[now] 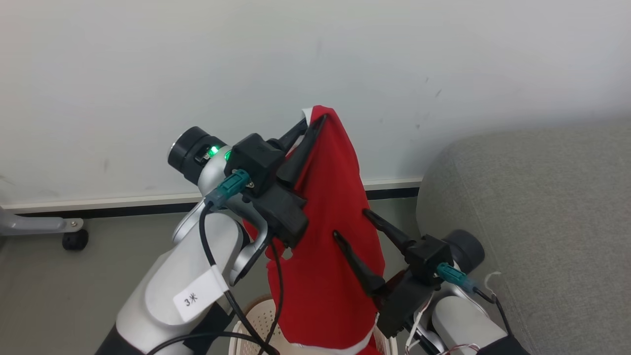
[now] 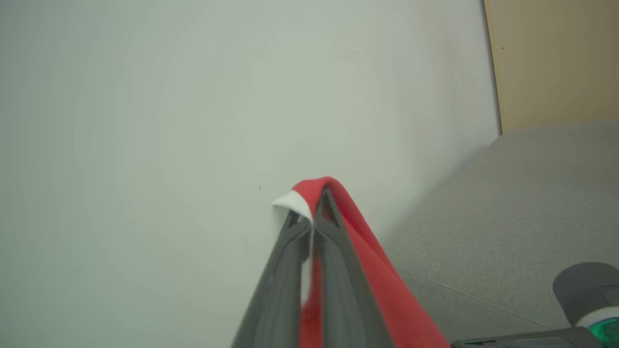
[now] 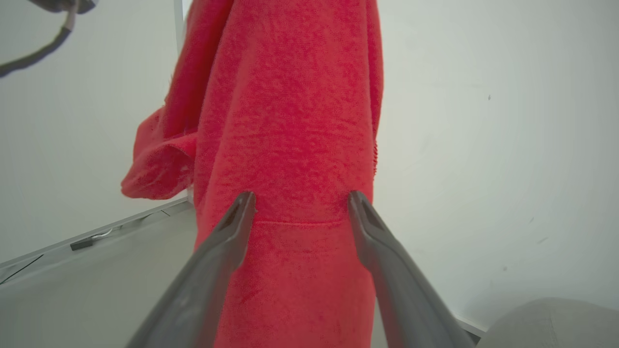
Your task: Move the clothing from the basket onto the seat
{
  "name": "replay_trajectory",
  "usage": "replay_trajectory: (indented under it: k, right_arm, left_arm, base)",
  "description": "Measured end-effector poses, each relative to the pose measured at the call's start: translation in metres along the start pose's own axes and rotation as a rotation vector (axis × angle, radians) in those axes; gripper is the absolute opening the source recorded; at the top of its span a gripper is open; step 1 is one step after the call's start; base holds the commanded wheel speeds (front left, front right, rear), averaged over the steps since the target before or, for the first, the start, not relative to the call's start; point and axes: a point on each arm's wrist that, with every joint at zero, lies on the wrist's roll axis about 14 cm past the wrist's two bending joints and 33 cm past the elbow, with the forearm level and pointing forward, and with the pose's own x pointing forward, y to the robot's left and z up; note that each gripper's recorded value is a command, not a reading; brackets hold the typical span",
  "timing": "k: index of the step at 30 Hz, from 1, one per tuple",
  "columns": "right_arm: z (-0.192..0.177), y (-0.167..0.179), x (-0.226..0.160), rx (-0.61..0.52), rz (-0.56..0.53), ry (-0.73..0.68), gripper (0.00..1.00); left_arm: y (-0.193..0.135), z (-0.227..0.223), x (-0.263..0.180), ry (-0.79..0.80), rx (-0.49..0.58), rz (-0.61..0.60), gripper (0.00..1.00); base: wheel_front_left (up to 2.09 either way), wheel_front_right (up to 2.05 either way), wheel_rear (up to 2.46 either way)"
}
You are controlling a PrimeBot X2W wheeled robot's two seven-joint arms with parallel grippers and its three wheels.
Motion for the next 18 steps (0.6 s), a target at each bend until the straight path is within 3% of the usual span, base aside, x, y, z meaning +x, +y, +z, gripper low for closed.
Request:
replay_trajectory:
  k: [10,18]
  right_arm:
    - [-0.016,0.019,0.014,-0.026,0.109,0.069,1.00]
    - [-0.020,0.017,0.028,-0.045,0.134,0.107,1.00]
  left_arm:
    - [-0.009,0.003,-0.003,0.011,-0.009,-0.024,0.00]
    - [-0.008,0.007,-0.004,0.009,-0.015,-0.022,0.00]
  base:
    - [0.00,0.00,0.00]
    - [0.00,0.00,0.00]
